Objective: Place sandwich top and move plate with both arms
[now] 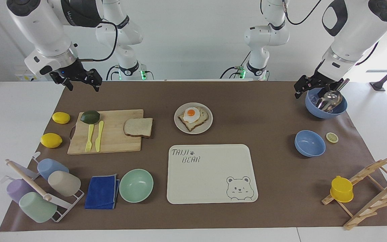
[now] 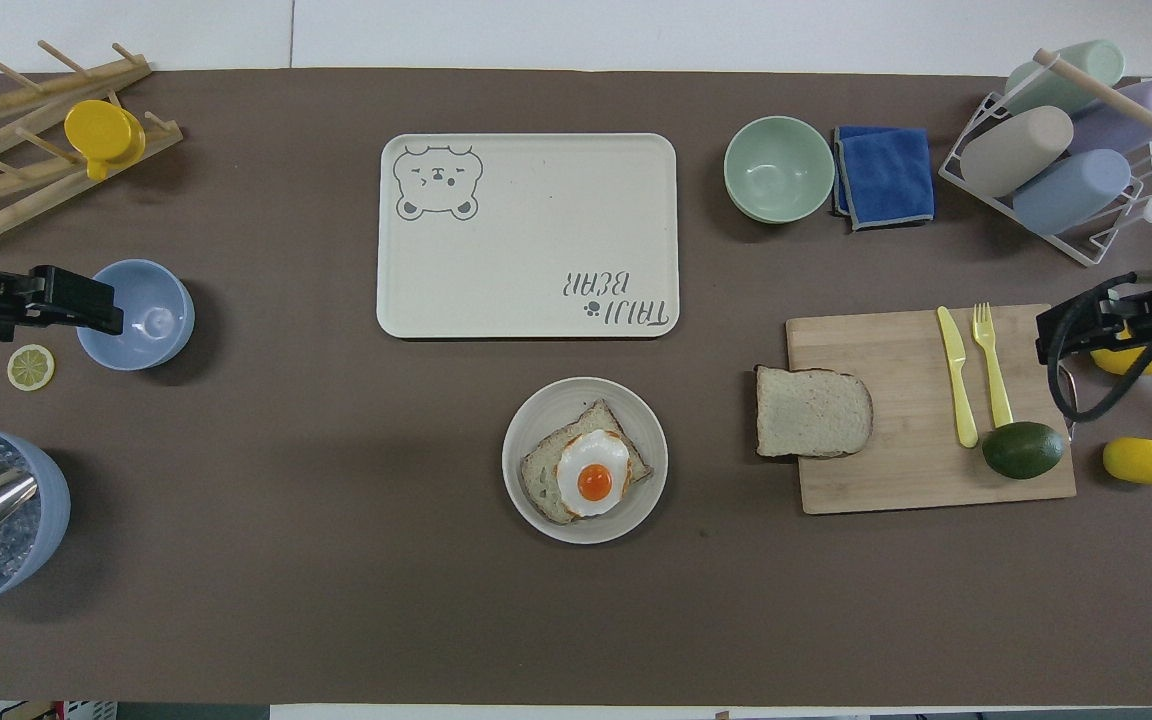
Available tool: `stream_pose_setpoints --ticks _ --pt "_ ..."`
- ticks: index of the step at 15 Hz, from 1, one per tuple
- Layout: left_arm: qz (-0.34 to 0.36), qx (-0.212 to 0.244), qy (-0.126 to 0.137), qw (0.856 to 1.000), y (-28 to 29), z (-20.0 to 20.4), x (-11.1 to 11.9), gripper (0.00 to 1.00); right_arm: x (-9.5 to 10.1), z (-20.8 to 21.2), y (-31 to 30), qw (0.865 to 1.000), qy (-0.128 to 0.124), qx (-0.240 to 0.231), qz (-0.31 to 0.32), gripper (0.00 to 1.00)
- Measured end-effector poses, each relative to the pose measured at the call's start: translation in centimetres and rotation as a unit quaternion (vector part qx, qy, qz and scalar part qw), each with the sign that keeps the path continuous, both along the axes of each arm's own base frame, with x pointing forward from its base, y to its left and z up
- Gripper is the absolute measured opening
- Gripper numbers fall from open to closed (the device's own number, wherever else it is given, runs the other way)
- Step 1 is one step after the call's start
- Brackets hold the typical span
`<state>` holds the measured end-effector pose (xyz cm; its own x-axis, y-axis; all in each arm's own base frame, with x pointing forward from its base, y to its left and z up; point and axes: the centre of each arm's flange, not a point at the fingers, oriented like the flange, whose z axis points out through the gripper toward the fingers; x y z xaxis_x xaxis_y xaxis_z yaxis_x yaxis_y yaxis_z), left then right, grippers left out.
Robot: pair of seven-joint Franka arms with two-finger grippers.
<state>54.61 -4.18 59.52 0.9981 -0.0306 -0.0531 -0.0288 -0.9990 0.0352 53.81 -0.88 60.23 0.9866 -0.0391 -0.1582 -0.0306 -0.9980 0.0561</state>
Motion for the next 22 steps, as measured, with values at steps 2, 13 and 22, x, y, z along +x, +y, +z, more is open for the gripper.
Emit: stream_pose_setpoints --ticks 2,13,22 --pt "0.0 0.0 0.0 1.0 0.0 0.0 0.0 1.0 0.0 0.0 0.0 1.0 0.0 0.0 0.0 1.0" --pt "0.0 0.0 0.0 1.0 0.0 0.0 0.0 1.0 0.3 0.4 4.0 0.999 -0.023 0.024 0.032 1.0" --pt "0.0 0.0 0.0 1.0 0.0 0.0 0.0 1.0 1.4 -17.2 26.6 0.997 -0.037 -0.041 0.057 1.0"
